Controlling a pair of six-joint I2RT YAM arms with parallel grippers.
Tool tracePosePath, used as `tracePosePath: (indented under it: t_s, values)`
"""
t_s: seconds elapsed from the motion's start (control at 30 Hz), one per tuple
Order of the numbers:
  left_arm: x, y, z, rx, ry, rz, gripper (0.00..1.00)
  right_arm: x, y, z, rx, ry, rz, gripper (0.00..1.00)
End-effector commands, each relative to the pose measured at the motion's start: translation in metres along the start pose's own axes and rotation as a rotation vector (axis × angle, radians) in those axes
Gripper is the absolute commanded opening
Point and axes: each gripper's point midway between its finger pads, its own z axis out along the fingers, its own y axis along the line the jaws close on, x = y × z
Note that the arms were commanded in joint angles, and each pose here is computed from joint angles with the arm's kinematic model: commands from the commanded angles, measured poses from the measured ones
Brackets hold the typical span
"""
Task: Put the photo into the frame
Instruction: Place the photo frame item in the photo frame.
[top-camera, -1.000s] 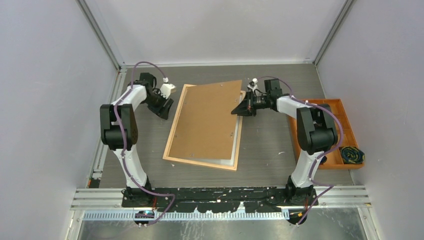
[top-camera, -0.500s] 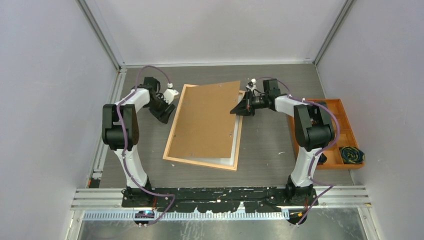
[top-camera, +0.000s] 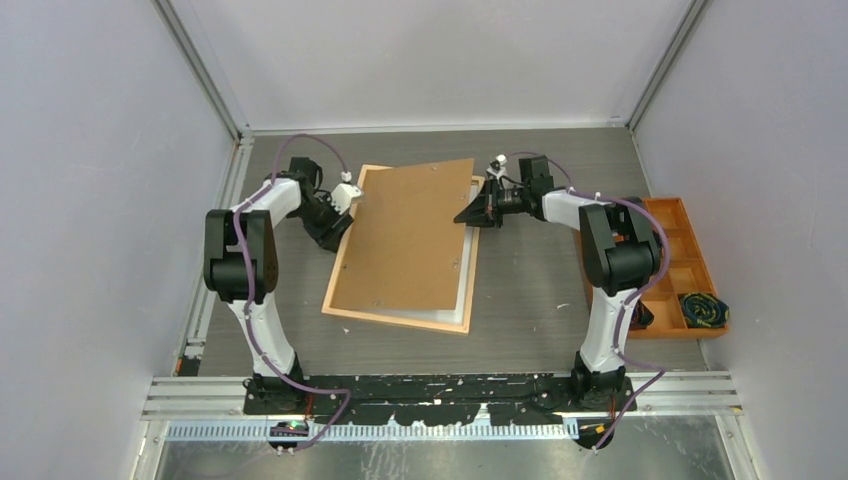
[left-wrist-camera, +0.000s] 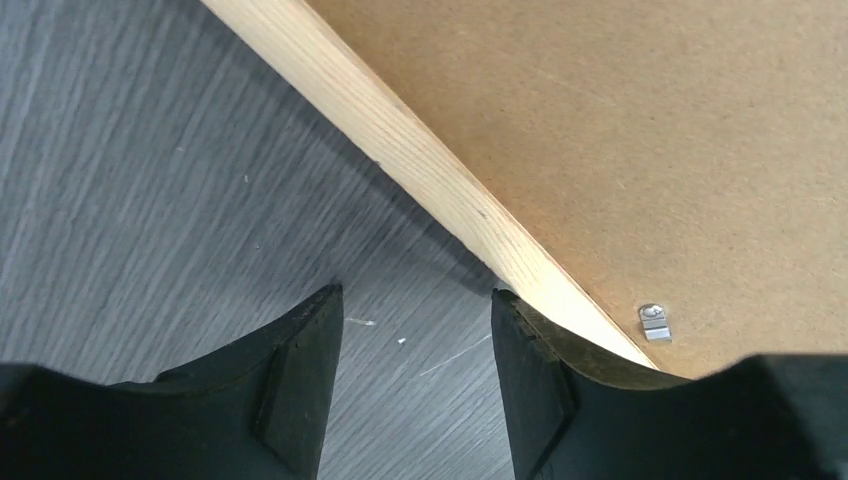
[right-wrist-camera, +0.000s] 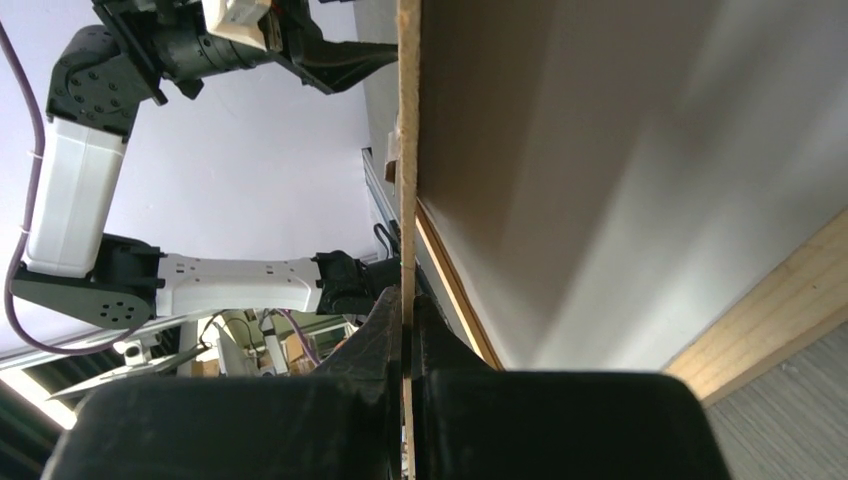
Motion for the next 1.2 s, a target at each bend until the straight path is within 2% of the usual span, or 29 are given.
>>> tracePosePath:
  t_s: [0.0, 0.1, 0.23, 0.37, 0.57, 0.73, 0.77, 1.0, 1.17]
  values:
    - [0.009, -0.042, -0.003, 0.162, 0.012, 0.009, 0.58, -0.027, 0.023, 0.003, -0.028, -0.054, -0.080, 0.01]
    - [0.007, -0.051, -0.006, 0.194, -0.005, 0.020, 0.57, -0.034, 0.025, 0.005, -0.017, -0.060, -0.081, 0.01]
    - [0.004, -0.062, -0.009, 0.217, -0.017, 0.049, 0.58, -0.030, 0.018, 0.009, 0.045, -0.027, -0.080, 0.07]
    - [0.001, -0.058, -0.009, 0.185, -0.014, 0.055, 0.58, -0.023, 0.012, 0.010, 0.095, -0.012, -0.083, 0.22]
    - [-0.003, -0.033, -0.009, 0.092, -0.004, 0.022, 0.55, -0.023, 0.002, 0.004, 0.186, -0.040, -0.081, 0.59]
    - [-0.005, -0.013, -0.018, 0.027, -0.015, -0.008, 0.53, -0.028, 0.001, -0.007, 0.286, -0.108, -0.102, 0.96]
    - [-0.005, -0.011, -0.019, 0.021, -0.018, -0.010, 0.53, -0.029, -0.002, -0.011, 0.330, -0.125, -0.105, 0.99]
    - [-0.005, 0.000, -0.027, -0.012, -0.023, -0.020, 0.53, -0.025, -0.010, -0.025, 0.564, -0.150, -0.161, 1.00]
    - [-0.001, -0.001, -0.028, -0.013, -0.021, -0.024, 0.53, -0.023, -0.007, -0.024, 0.601, -0.161, -0.185, 1.00]
